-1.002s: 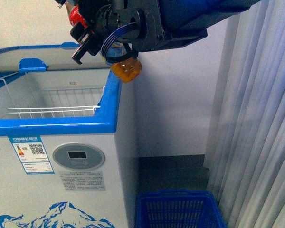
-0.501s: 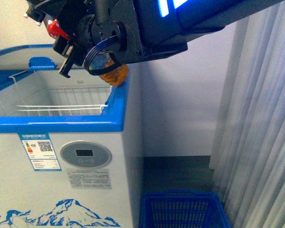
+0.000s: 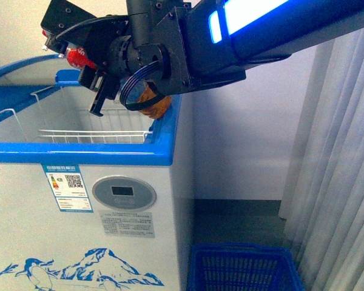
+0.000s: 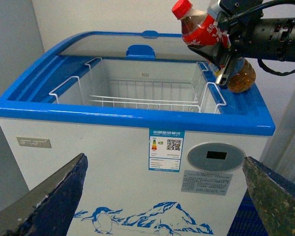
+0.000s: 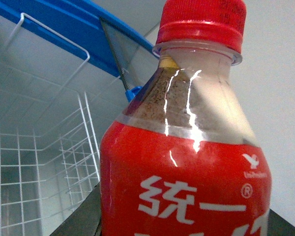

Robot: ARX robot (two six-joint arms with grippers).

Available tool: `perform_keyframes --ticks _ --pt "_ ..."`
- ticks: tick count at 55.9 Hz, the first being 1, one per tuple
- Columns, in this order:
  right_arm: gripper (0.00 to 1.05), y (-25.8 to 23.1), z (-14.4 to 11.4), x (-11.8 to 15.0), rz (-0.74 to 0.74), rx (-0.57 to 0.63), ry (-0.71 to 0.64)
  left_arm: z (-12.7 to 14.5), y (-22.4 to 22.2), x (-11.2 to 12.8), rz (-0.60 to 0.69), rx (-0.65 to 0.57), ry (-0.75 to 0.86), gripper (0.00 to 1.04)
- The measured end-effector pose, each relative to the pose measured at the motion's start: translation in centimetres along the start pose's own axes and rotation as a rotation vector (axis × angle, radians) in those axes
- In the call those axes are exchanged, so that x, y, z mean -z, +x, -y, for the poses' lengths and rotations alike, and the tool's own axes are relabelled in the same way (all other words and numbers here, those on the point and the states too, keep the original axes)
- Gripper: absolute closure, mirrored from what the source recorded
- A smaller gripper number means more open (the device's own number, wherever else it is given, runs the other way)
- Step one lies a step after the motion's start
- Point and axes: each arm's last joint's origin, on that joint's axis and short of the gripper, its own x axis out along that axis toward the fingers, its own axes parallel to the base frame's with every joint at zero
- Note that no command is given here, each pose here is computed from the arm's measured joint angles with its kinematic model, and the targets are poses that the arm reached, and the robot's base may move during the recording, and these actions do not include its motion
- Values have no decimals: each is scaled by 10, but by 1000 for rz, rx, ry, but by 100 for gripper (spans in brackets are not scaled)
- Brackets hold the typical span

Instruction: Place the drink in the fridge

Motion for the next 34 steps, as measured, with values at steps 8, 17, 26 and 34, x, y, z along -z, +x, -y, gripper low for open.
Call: perform_keyframes --ticks 8,17,26,34 --pt "63 11 -1 3 -57 -7 26 0 0 0 0 0 0 8" --pt "63 22 -13 8 -58 -13 14 0 0 0 0 0 0 8" --pt "63 26 -21 9 -55 -26 -9 0 0 0 0 0 0 8" --pt "63 27 -21 9 -53 -25 -11 0 0 0 0 0 0 8"
